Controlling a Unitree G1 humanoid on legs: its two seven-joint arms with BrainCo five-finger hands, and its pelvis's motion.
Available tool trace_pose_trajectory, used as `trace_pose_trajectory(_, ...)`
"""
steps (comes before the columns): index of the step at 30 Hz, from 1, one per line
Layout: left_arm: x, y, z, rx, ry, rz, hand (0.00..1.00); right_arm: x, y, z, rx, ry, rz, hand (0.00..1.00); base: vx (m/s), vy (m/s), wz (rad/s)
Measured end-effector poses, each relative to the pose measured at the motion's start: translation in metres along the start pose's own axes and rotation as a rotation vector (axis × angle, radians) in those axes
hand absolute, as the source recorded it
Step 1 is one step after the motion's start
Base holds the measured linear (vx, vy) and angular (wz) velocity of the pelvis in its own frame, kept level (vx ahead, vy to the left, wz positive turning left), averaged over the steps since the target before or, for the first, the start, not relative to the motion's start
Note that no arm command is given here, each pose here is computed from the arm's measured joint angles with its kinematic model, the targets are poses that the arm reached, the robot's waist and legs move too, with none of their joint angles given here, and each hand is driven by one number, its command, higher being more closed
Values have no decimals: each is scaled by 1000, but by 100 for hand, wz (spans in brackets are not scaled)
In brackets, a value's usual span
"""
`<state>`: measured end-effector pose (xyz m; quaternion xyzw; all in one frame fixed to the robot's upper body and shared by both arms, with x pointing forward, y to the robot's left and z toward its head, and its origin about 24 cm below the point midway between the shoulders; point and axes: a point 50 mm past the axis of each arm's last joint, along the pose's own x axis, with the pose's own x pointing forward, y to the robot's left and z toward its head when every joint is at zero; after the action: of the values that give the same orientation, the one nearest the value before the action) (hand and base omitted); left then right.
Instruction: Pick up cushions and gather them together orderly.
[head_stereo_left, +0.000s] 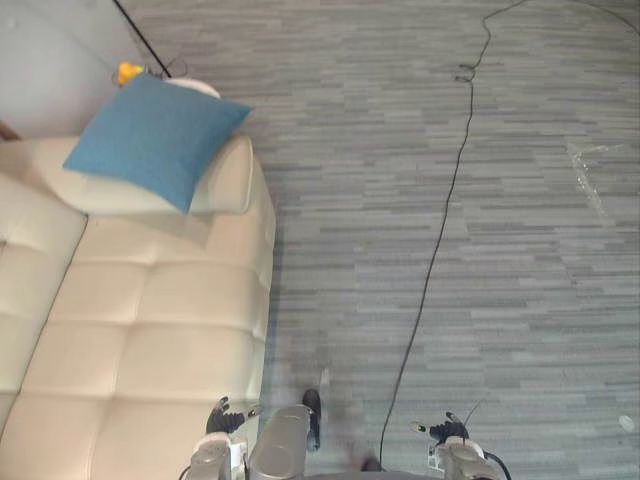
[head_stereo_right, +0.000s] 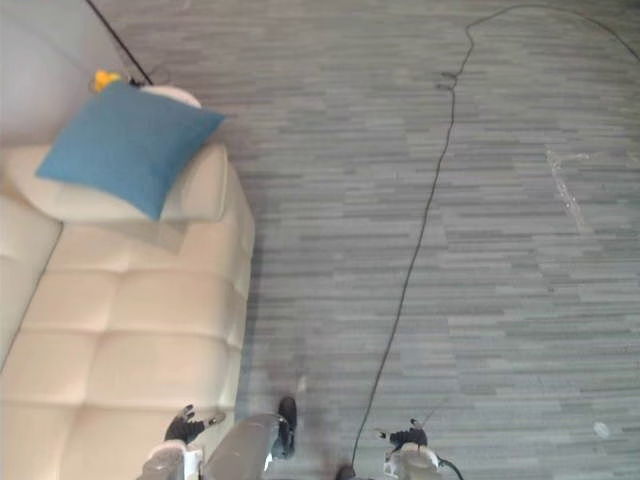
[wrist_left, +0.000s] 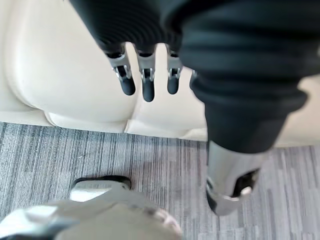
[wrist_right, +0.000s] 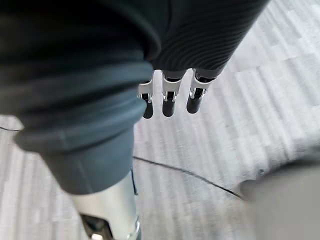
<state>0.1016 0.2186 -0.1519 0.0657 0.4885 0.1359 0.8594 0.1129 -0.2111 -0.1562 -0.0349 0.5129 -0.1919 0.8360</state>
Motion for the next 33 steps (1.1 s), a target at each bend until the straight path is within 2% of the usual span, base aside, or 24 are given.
trace_pose_trajectory(6,2,-13,13,16,-38,-36,0,3,-4,17,-5,-56,-6,0,506,-89,66)
trace_pose_trajectory(9,2,-9,12,22,-37,-25,0,2,-10,10,-12,-40,-22,0,521,-320,93)
trace_pose_trajectory(14,-2,-34,12,-75,-31,-66,0,4,-27,11,-20,-47,-62,0,472,-319,99)
trace_pose_trajectory(17,-3,-41,24,-148,-73,-78,0,1,-16,7,0,-44,-40,0,463,-266,70)
trace_pose_trajectory(21,-2,-42,35,-110,-123,-92,0,0,0,15,42,-58,-9,0,319,-83,23)
trace_pose_trajectory(24,-2,-44,36,-114,-125,-95,0,0,-1,10,47,-43,-19,0,417,82,22)
trace_pose_trajectory(28,1,-32,40,-99,-136,-73,0,-3,19,14,66,-50,32,0,538,107,-7)
trace_pose_trajectory(33,2,-29,35,-73,-115,-78,0,-4,18,9,60,-39,38,0,419,133,21)
